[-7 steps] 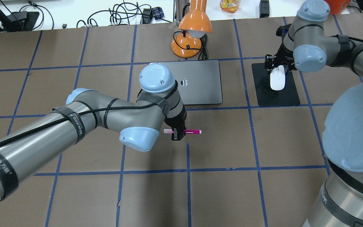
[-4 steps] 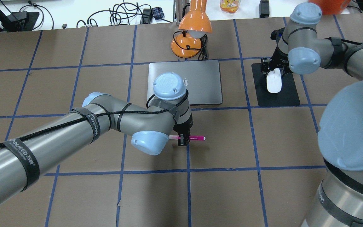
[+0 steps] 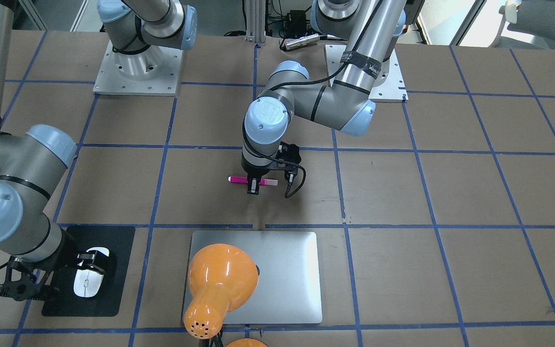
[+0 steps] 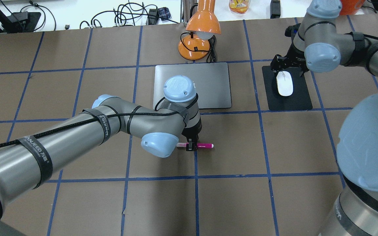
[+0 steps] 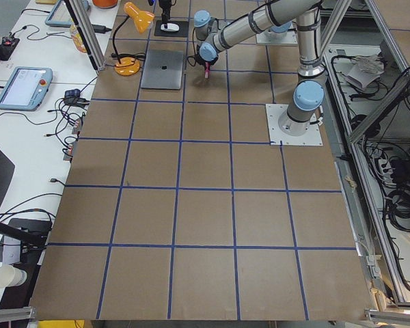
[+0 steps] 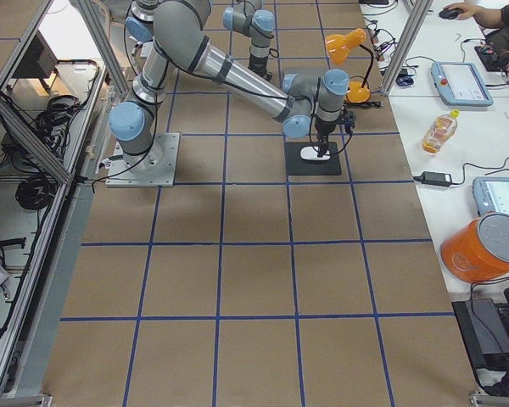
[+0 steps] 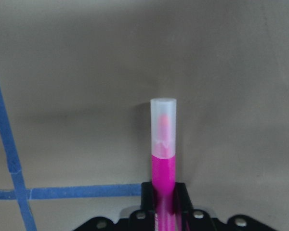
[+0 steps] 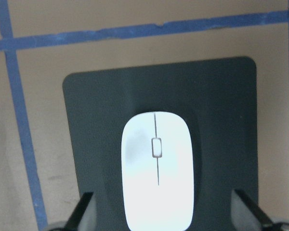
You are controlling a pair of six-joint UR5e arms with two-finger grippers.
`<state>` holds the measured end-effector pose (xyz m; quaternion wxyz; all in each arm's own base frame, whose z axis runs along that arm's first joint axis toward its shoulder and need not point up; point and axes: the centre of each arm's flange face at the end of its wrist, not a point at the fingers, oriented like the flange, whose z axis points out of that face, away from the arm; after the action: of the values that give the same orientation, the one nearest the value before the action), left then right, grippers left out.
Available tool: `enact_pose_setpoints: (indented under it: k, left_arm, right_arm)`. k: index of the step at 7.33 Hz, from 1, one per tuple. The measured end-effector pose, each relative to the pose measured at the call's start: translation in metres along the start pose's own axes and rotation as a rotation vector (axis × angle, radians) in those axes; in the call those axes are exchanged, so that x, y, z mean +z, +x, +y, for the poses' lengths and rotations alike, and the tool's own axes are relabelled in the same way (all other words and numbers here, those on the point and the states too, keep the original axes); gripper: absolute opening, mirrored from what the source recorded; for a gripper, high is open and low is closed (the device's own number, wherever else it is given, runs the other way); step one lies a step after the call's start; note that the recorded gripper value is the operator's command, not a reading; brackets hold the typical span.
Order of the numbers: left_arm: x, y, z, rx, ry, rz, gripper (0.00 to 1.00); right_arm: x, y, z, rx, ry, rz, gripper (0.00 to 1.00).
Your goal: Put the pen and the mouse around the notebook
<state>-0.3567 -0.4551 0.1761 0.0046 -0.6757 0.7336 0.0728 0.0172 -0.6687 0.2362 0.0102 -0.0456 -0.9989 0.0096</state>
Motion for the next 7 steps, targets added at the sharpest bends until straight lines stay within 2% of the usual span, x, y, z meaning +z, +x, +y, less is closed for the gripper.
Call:
enact_pose_setpoints:
  k: [1,2,5,7]
  left_arm:
    - [-0.008,0.004,-0.006,0.013,-0.004,-0.002,1.0]
    - [-0.022,0.006,-0.012,0.096,-0.015,0.006,1.0]
    - [-0.11,0.008,-0.06,0.51,-0.087,0.05,1.0]
    - [-0.197,-0.006,-0.1,0.852,-0.057,0.044,1.0]
  right_arm:
    - [-0.029,0.0,0.012,0.002,-0.015,0.001,1.0]
    - [-0.058,-0.002,0.028,0.006,-0.034,0.0,1.0]
    - [-0.153,-0.008,0.1,0.024,-0.079,-0.001,1.0]
    - [-0.195,-0.022,0.15,0.023,-0.06,-0.002,1.0]
